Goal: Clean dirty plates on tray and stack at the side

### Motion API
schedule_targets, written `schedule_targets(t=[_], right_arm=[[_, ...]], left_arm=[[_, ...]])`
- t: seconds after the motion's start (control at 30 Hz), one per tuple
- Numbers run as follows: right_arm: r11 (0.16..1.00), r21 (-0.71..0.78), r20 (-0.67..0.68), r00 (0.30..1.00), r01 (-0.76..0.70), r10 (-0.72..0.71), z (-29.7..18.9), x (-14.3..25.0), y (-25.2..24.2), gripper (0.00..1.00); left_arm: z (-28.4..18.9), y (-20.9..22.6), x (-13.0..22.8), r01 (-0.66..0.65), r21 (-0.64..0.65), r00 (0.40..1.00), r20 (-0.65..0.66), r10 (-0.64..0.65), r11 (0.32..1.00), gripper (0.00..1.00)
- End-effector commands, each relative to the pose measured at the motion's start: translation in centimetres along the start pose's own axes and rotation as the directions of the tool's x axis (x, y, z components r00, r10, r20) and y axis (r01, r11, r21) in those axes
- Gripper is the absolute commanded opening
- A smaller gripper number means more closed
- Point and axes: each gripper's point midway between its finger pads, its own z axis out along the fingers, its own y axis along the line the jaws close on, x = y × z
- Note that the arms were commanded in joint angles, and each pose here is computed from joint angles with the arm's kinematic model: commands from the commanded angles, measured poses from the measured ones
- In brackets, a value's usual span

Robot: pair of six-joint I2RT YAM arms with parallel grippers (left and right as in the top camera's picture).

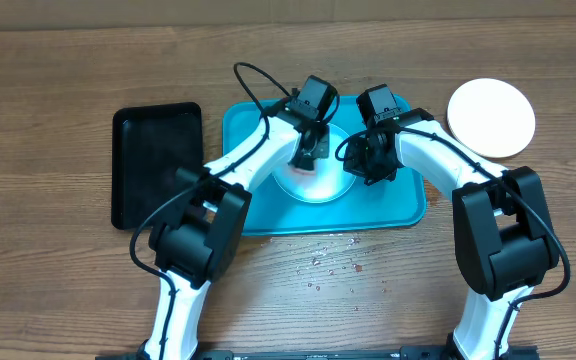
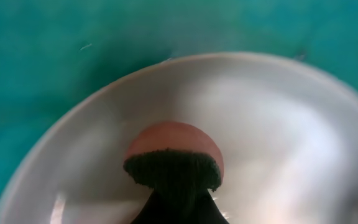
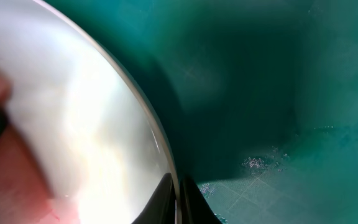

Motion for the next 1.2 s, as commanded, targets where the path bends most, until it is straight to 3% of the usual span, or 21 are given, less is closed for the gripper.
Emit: schedule_targets(t=[0.0,0.23,0.53,0.7,1.17], right_arm=[[1.0,0.029,-0.017,1.0,-0.003,0.003,0.6,0.6,-0.4,0.04],[1.0,0.025,-0.011,1.0,-0.002,0.003,0.6,0.4,-0.3,0.04],[1.0,0.025,-0.011,1.0,-0.002,0.003,0.6,0.4,-0.3,0.04],[1.0,0.025,-0.011,1.0,-0.002,0.003,0.6,0.5,-0.3,0.04],[1.0,0.025,-0.011,1.0,-0.002,0.003,0.6,0.5,-0.3,0.04]], left_arm=[[1.2,3.4,0.6,-0.003,-0.091,0.998,-0.058,-0.002,0.996,0.04],[1.0,2.8,3.0,-0.043,-0.062,0.988,-0.153,0.033,0.997,0.04],[1.2,-1.9,4.1,-0.117,-0.009,0.987,-0.111,0.115,0.993,0.04],[1.9,-2.9,3.8,-0.085,0.004,0.993,-0.083,0.085,0.996,0.04],[3.8,4.0,4.1,-0.029,-0.173,0.988,-0.153,0.003,0.985,0.04]])
